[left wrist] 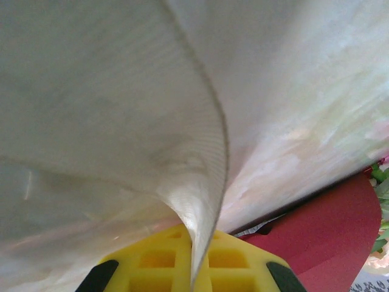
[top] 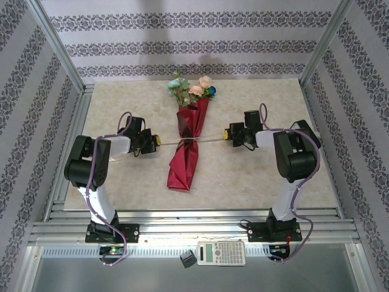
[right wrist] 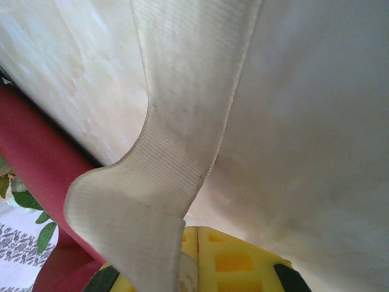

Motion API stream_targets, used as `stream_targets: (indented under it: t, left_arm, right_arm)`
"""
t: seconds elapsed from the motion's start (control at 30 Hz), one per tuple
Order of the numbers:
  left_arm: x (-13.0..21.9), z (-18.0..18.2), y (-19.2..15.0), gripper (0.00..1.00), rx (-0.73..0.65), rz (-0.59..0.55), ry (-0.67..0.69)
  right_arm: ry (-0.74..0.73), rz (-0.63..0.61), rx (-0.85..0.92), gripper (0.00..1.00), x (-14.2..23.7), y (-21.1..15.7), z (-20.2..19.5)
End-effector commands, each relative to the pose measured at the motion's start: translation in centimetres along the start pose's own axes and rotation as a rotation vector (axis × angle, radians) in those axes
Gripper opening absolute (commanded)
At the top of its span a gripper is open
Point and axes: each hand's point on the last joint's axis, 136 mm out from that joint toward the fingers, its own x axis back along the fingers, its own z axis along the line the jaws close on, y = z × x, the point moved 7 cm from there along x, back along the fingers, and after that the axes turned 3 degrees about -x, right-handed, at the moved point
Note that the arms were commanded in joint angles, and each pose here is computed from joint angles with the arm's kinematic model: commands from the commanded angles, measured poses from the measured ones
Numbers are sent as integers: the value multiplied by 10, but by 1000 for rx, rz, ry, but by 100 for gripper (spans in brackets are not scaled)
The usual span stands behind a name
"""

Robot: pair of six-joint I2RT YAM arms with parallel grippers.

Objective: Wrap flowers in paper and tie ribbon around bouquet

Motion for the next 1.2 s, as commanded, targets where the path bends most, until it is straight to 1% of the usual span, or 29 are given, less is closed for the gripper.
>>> stream_targets:
  t: [0.0,0.1,0.27,0.37,0.53,0.73,1.17]
  left_arm:
    - [5,-12,14,0,20,-67,-55]
    - [10,-12,17,0,35,-63,-78]
    - [22,-12,31,0,70,-80,-111]
    - [23,-11,34,0,87,-81,-129]
    - [23,-13,37,0,106,-83,-150]
    - [35,-13,49,0,132,-104,-171]
    - [40,-5,55,0,161,-117,-170]
  right_arm:
    - [46,-83,-18,0,6,9,12]
    - [58,-111,-38,0,14,18,9]
    - [98,-148,-75,0,37,39,9]
    - [119,-151,-86,0,45,45,11]
    - [145,-147,-108,0,47,47,12]
    - [150,-156,-123,0,54,55,10]
    - [170,-174,-143,0,63,64,11]
